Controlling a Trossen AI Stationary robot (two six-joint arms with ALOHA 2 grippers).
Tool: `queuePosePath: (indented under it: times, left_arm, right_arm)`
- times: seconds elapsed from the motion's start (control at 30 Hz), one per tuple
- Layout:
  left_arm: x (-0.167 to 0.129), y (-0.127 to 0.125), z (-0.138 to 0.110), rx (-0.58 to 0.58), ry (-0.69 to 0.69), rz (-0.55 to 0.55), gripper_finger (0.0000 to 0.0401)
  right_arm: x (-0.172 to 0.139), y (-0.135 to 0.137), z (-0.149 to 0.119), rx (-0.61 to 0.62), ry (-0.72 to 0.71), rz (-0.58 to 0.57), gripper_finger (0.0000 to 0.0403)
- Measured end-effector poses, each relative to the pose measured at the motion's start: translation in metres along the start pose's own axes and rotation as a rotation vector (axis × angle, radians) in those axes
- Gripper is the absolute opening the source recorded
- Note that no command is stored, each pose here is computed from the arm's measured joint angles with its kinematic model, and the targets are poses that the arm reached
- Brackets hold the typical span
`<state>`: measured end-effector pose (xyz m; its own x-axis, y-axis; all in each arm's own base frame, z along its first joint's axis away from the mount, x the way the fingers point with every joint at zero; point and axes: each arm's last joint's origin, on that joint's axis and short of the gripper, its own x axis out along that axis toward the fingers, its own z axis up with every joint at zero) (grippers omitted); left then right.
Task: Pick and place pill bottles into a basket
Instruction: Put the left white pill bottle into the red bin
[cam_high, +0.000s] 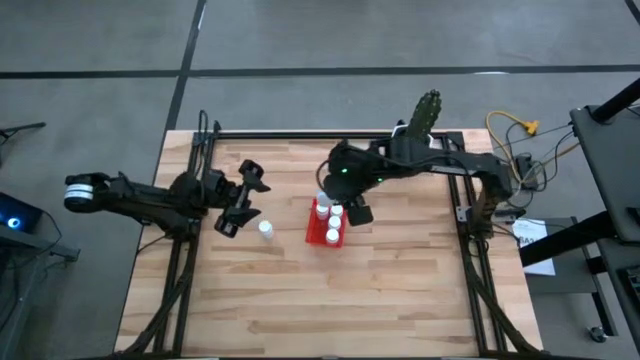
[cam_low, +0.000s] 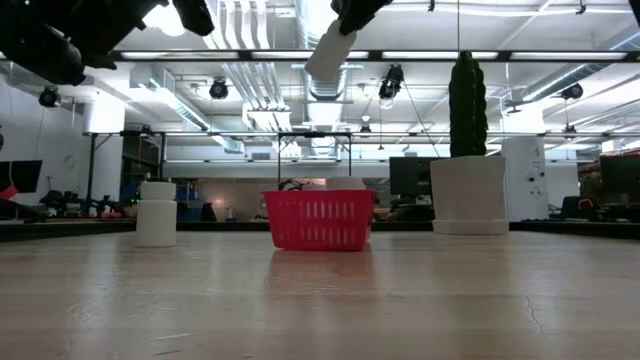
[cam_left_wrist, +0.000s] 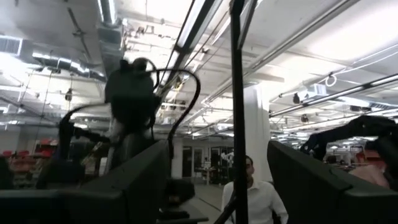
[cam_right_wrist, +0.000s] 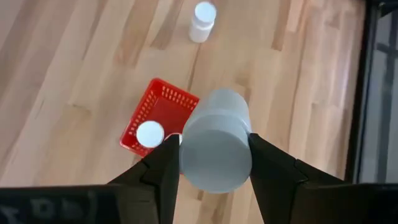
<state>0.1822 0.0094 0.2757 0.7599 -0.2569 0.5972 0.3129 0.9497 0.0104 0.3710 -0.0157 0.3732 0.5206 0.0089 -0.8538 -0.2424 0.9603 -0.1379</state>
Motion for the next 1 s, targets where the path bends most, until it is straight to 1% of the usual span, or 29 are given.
queuePosePath:
  times: [0.07,0.2,0.43,0.67,1.0]
  left_arm:
    - [-0.003,-0.002,0.004,0.003,-0.011,-0.019,0.0255]
    - [-0.008,-0.006,0.008,-0.014,-0.024,-0.041,0.0255]
    - [-0.015,-0.012,0.017,0.001,-0.061,-0.069,0.0255]
    - [-0.017,-0.014,0.017,-0.001,-0.058,-0.092,0.0255]
    - [-0.017,-0.014,0.018,-0.001,-0.062,-0.095,0.0255]
  right_arm:
    - [0.010,-0.001,0.004,-0.007,0.010,0.012,0.0147]
    - [0.027,-0.002,0.005,-0.034,0.026,0.089,0.0147]
    - [0.057,-0.003,0.005,-0.055,0.085,0.116,0.0147]
    - [0.083,-0.008,0.002,-0.056,0.137,0.125,0.0147]
    - [0.091,-0.013,-0.004,-0.043,0.148,0.128,0.0147]
